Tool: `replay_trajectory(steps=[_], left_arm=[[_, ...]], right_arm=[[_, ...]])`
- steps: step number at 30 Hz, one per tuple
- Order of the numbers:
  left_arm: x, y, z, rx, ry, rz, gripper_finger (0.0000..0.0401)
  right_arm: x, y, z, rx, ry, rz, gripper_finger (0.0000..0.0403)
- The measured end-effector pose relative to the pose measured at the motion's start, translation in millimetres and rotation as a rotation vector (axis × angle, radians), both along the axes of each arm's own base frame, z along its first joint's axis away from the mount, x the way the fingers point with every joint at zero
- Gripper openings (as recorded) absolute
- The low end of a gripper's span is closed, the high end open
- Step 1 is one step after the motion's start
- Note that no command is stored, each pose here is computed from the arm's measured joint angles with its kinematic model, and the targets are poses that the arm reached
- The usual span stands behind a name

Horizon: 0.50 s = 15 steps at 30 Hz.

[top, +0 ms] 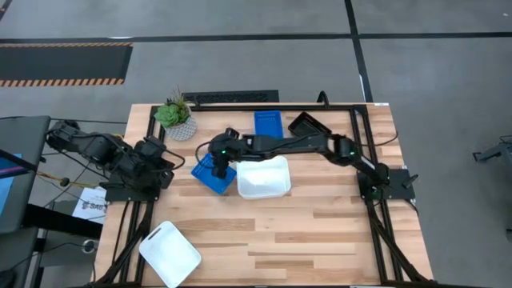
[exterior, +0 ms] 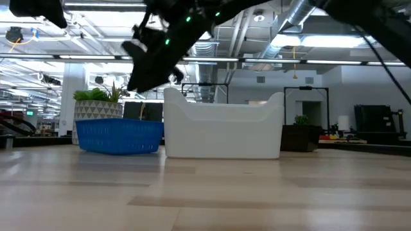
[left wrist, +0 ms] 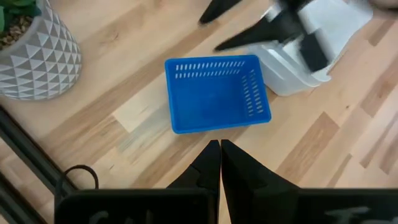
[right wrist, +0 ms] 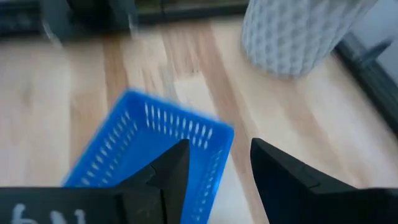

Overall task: Stack baskets by color
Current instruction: Stack the blue bin on top of the stacked blue bins

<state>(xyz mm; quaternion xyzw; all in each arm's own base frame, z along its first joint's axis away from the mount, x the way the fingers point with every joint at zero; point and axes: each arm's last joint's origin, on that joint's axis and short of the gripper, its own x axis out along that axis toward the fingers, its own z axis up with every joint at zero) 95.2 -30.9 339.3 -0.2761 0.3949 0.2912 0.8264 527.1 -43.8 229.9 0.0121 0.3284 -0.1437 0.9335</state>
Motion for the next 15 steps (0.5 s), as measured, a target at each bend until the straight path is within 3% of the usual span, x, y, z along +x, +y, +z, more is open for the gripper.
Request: replay_trajectory(steps=[9,15], left_arm=[[1.8,-1.3,-1.0,0.013,0.017,-0.017,0.0000],[2.7,-1.8,-1.3,0.020,0.024,-0.025,0.0000]], right_arm=[[21.8,-13.8,-40.5,0.045,0.179,0.012,0.0198],[18.2,-21.7,-42.6,0.058,0.217,-0.006,0.0195]])
